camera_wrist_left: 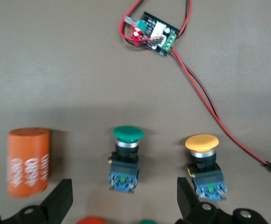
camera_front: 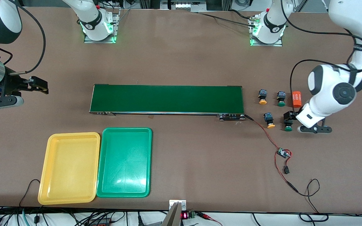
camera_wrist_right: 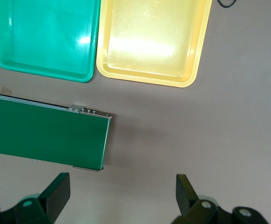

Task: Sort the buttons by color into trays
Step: 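Grasp the green-capped button with the left gripper and place it on the belt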

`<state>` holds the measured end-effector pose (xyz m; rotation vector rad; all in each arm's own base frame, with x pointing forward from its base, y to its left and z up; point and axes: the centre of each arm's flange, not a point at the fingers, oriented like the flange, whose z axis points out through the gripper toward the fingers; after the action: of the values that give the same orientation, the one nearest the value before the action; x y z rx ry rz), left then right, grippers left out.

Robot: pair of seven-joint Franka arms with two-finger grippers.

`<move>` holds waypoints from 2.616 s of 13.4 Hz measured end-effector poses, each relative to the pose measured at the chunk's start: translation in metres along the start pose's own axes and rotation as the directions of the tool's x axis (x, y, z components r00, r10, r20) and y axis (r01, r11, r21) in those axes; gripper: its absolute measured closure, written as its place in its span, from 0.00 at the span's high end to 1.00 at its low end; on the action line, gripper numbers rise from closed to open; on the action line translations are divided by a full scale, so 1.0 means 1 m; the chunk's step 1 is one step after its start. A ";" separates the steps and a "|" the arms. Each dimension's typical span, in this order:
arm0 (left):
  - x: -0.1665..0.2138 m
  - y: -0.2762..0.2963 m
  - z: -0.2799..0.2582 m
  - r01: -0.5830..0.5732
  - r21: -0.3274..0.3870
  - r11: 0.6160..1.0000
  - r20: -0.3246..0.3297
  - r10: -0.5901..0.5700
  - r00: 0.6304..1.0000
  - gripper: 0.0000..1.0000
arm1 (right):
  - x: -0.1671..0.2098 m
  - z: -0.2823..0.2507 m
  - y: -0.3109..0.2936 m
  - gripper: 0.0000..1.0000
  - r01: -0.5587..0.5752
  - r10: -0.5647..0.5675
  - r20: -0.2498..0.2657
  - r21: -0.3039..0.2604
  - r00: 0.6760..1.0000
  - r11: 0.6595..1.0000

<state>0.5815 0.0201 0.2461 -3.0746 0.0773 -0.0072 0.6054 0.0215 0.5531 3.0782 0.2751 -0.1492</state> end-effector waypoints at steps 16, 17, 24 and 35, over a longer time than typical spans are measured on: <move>-0.003 -0.005 0.017 -0.024 -0.008 1.000 0.078 0.024 0.997 0.41 | 0.000 0.000 0.001 1.00 -0.001 0.001 0.001 0.000 1.000 1.000; 0.003 0.002 -0.009 -0.063 -0.016 0.998 0.109 0.065 0.992 0.41 | 0.000 0.000 0.001 1.00 -0.001 0.001 0.001 0.000 1.000 1.000; -0.014 0.123 -0.078 -0.089 -0.050 0.995 0.341 0.101 0.935 0.41 | 0.000 0.000 0.002 1.00 -0.003 0.003 0.001 0.000 1.000 1.000; -0.065 0.317 -0.028 0.007 -0.092 0.996 0.276 0.018 0.961 0.41 | -0.001 0.000 0.004 1.00 -0.007 0.007 0.002 0.000 1.000 1.000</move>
<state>0.5003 -0.2948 0.2532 -3.1301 0.0729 0.4371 0.6054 0.0174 0.5530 3.0787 0.2647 -0.1513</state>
